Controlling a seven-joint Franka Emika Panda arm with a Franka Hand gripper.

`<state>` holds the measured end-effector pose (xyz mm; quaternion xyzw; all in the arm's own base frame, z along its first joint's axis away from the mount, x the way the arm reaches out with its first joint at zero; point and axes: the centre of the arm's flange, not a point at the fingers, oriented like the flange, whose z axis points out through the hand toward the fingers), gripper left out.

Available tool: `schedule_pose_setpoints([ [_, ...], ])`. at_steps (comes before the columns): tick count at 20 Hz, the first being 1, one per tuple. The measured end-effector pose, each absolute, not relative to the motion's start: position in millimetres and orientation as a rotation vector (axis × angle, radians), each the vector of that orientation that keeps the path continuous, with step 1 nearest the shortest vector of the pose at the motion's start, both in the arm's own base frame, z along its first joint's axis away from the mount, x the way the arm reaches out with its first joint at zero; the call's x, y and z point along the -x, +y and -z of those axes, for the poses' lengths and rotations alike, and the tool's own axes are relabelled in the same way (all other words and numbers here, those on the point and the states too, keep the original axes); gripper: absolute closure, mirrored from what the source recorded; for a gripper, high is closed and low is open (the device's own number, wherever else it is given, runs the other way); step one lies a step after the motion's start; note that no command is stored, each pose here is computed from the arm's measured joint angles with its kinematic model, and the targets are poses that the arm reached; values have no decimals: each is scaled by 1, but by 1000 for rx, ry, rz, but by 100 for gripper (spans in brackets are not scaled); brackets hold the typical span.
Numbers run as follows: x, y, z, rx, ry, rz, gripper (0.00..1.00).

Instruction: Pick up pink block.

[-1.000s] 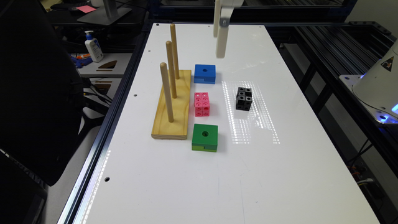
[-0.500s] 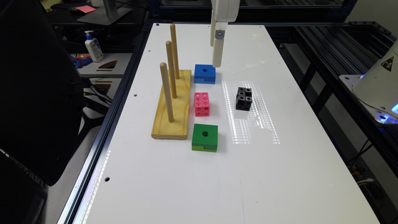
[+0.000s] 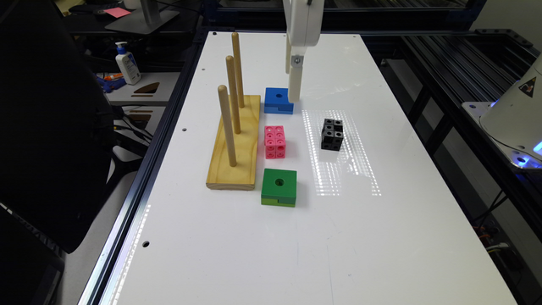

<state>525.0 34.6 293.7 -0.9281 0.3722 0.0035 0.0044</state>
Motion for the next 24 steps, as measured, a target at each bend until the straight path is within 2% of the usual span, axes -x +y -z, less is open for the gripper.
schedule_pose_setpoints([
  [2, -527, 35, -280, 2904, 1165, -8, 0],
  [5, -532, 38, -270, 2898, 1159, 8, 0],
  [10, -543, 44, -275, 2885, 1154, 36, 0],
  [12, -546, 46, -276, 2882, 1154, 41, 0],
  [19, -548, 47, -255, 2881, 1155, 27, 0],
  [24, -548, 47, -225, 2878, 1157, 15, 0],
])
